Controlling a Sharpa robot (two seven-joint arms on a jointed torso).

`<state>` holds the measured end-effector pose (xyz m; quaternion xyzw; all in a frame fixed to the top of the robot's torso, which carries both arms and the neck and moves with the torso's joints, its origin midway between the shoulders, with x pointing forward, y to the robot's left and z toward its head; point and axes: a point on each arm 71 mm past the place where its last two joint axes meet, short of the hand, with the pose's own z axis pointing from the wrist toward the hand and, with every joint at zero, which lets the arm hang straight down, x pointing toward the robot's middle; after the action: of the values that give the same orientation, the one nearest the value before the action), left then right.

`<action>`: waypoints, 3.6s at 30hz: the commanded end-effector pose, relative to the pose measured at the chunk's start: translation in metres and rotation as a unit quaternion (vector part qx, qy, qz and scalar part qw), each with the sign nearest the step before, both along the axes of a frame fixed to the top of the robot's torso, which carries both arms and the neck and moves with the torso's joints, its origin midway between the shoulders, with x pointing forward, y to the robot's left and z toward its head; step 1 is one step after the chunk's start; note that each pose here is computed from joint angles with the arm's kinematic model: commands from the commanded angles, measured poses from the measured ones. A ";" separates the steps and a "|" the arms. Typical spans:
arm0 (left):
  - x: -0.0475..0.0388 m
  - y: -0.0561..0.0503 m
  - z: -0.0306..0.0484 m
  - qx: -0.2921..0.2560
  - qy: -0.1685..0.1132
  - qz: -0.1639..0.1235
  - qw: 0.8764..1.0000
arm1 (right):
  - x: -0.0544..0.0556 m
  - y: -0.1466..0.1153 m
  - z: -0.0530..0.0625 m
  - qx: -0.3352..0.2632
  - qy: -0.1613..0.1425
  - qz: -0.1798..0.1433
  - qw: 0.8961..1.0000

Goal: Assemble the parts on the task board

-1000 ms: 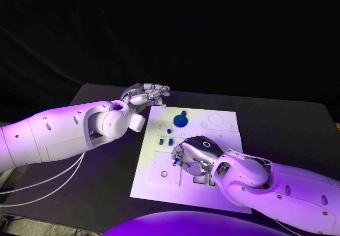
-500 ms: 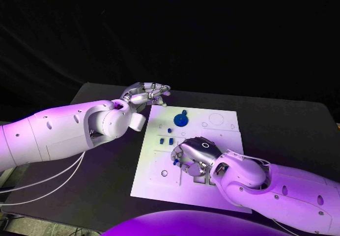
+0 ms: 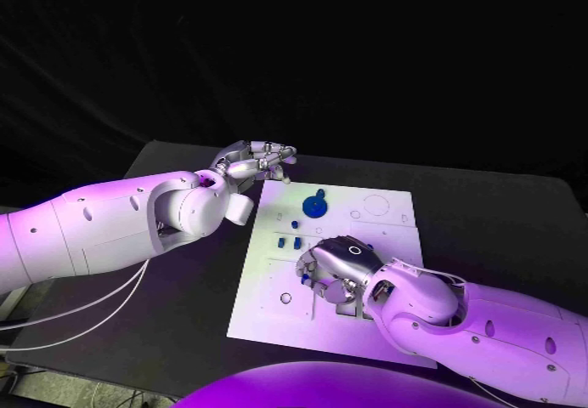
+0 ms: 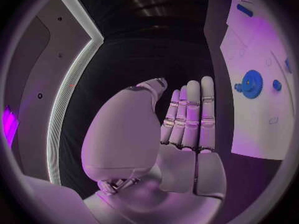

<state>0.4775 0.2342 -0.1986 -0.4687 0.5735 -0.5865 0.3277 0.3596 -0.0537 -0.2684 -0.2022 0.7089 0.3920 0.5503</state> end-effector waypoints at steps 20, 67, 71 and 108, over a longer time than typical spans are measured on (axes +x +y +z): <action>0.0002 -0.001 0.0006 -0.004 0.000 -0.005 1.000 | -0.004 -0.002 -0.003 0.000 -0.002 0.007 1.000; -0.0008 -0.001 0.0004 -0.004 0.003 -0.012 1.000 | 0.052 -0.111 0.039 -0.106 0.026 -0.090 0.990; -0.0008 -0.001 0.0004 -0.003 0.003 -0.012 1.000 | 0.053 -0.110 0.040 -0.097 0.020 -0.094 0.991; -0.0009 0.001 -0.0002 -0.002 0.006 -0.014 1.000 | 0.052 -0.104 0.039 -0.071 0.015 -0.097 0.993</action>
<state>0.4772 0.2370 -0.1998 -0.4700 0.5794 -0.5830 0.3216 0.4123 -0.1592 -0.2302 -0.1638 0.7635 0.2849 0.5559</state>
